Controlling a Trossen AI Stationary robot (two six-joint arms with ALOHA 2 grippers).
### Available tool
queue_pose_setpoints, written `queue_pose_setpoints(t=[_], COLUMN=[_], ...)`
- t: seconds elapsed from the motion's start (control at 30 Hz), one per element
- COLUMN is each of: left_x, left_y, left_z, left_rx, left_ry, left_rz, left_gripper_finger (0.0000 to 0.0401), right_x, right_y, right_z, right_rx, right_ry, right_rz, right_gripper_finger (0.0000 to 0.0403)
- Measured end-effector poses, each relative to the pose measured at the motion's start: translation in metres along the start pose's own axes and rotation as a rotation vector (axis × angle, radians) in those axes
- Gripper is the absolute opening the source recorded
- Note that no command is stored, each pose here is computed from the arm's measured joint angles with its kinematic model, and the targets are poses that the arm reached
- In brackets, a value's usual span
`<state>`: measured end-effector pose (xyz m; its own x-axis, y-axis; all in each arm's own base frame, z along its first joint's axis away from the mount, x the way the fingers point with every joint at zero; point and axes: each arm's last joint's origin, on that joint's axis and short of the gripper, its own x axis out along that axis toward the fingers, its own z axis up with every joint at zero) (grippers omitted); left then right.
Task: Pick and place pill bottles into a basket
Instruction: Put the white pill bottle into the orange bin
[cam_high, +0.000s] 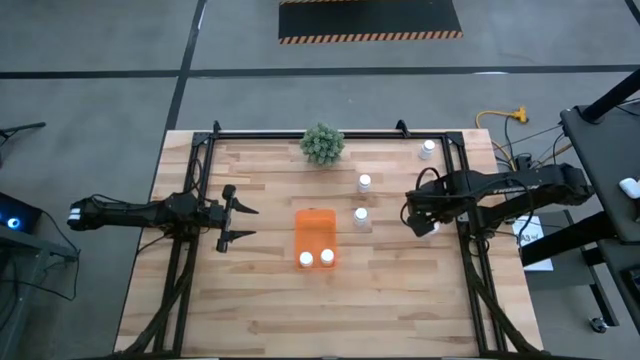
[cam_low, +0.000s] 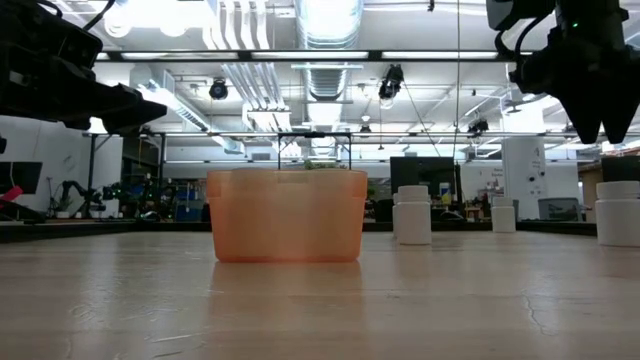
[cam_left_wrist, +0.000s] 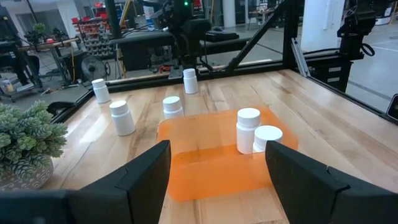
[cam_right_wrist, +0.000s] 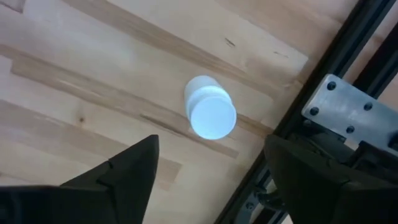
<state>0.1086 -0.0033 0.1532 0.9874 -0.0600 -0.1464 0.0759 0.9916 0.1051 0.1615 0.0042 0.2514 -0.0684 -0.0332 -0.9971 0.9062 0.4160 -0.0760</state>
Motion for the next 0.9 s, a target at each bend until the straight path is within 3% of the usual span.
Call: queue_pose_setpoints(t=[0.37, 0.63, 0.9], left_x=[0.000, 0.000, 0.000], left_y=[0.000, 0.000, 0.000], left_z=[0.000, 0.000, 0.000], left_rx=[0.000, 0.000, 0.000], left_ry=[0.000, 0.000, 0.001], left_rz=[0.000, 0.000, 0.000], left_gripper_finger=[0.0245, 0.0245, 0.0245], right_x=[0.002, 0.026, 0.033], right_y=[0.000, -0.007, -0.007], right_z=[0.001, -0.002, -0.003], right_rx=[-0.027, -0.042, -0.050], right_ry=[-0.041, -0.025, -0.060], right_rz=[-0.018, -0.068, 0.012], right_gripper_finger=[0.0293, 0.0286, 0.0290])
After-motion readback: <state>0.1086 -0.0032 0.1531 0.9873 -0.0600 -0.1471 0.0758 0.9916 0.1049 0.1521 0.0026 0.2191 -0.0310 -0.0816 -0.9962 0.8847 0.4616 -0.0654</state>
